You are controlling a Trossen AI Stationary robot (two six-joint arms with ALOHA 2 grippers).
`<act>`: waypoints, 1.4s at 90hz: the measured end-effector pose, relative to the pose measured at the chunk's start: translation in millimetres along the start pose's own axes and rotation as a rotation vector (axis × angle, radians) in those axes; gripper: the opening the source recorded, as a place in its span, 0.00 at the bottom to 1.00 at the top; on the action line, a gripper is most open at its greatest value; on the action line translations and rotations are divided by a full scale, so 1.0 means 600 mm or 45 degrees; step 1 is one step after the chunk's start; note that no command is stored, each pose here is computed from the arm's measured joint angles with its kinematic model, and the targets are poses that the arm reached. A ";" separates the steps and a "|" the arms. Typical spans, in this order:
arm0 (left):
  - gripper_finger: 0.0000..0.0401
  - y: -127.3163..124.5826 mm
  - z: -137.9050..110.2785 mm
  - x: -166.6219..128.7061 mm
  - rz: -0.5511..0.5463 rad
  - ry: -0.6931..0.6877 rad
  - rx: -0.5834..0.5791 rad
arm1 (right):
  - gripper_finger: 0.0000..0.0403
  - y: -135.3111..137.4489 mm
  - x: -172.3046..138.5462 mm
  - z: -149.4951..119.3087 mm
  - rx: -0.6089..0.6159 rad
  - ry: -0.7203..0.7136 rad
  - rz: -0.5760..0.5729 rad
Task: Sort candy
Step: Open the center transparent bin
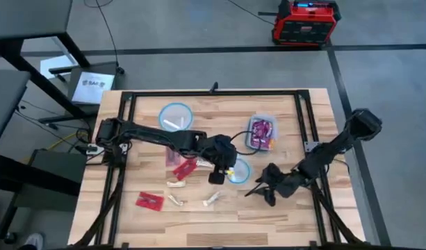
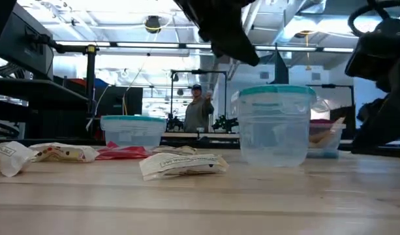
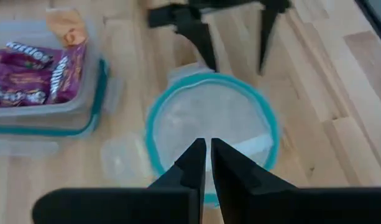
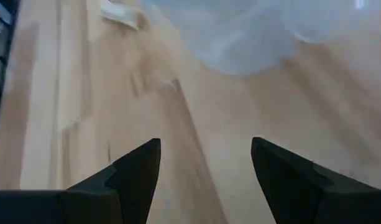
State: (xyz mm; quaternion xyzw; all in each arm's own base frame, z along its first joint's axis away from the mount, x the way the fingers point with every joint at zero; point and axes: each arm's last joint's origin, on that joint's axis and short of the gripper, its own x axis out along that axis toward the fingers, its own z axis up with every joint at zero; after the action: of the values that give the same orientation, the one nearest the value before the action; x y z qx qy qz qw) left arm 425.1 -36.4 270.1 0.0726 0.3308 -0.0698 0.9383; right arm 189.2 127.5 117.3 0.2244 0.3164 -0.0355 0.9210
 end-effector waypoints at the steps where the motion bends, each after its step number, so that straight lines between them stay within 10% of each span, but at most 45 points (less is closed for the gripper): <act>1: 0.03 0.001 0.000 0.000 0.001 0.000 -0.001 | 0.59 0.001 0.002 0.000 -0.004 -0.006 0.010; 43: 0.03 0.012 0.024 0.000 0.042 -0.237 -0.001 | 0.59 0.034 0.041 -0.040 -0.112 -0.370 0.056; 126: 0.03 -0.027 -0.077 0.135 -0.247 -0.408 -0.040 | 0.59 0.057 0.100 -0.014 -0.129 -0.568 -0.039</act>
State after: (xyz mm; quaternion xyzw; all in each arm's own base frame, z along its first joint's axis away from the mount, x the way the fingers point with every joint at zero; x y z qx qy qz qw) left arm 456.8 -50.7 182.1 0.0137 0.1837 -0.1655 0.9689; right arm 239.3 166.0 89.1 0.1596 0.1095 -0.0821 0.9777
